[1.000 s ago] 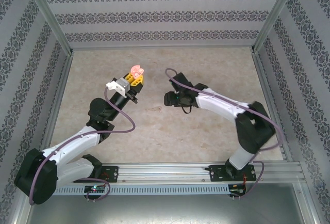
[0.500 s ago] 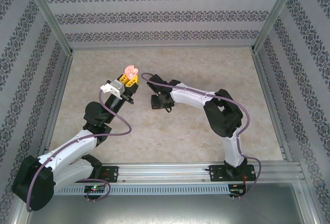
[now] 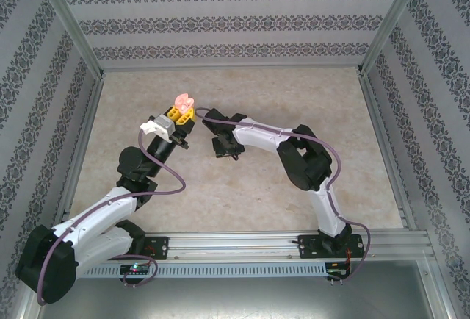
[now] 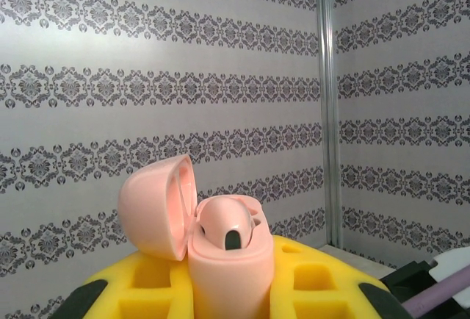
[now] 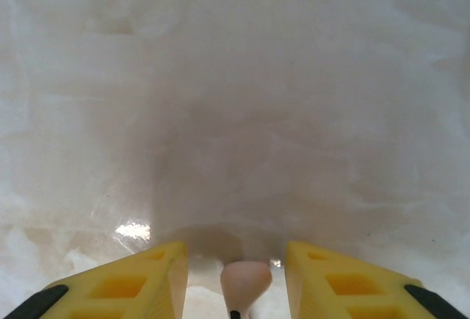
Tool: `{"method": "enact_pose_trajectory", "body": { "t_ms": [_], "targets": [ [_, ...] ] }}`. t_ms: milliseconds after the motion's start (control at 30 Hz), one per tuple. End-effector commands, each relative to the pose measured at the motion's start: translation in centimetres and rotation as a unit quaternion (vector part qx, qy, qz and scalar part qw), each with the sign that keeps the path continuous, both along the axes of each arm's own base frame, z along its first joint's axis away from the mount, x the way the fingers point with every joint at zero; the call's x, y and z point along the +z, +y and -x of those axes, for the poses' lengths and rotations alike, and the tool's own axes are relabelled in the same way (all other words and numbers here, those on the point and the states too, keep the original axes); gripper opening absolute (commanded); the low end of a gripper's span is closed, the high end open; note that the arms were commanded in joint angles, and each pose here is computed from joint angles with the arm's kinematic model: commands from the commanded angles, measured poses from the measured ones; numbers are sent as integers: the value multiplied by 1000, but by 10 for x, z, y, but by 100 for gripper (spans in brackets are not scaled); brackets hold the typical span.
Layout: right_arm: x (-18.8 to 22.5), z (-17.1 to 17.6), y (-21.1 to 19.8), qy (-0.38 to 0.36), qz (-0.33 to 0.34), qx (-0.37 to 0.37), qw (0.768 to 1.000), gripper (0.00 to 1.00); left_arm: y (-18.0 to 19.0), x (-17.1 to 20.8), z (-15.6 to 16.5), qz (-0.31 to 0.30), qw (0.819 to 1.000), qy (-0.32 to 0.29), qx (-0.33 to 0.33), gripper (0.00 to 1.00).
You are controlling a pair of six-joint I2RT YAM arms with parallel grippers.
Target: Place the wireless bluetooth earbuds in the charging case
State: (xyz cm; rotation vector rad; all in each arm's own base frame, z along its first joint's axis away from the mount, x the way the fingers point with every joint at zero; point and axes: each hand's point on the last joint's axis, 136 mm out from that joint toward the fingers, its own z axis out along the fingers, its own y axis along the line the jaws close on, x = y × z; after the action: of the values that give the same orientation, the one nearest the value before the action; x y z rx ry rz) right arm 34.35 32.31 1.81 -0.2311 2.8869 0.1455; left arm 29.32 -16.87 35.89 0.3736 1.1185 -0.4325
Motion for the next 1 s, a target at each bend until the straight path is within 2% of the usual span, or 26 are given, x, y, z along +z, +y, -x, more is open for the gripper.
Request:
{"method": "enact_pose_trajectory", "body": {
  "t_ms": [0, 967],
  "targets": [
    [-3, 0, -3, -1, 26, 8, 1000, 38, 8, 9, 5, 14, 1000, -17, 6, 0],
    [-14, 15, -13, 2, 47, 8, 999, 31, 6, 9, 2, 17, 1000, -11, 0, 0]
  ]
}}
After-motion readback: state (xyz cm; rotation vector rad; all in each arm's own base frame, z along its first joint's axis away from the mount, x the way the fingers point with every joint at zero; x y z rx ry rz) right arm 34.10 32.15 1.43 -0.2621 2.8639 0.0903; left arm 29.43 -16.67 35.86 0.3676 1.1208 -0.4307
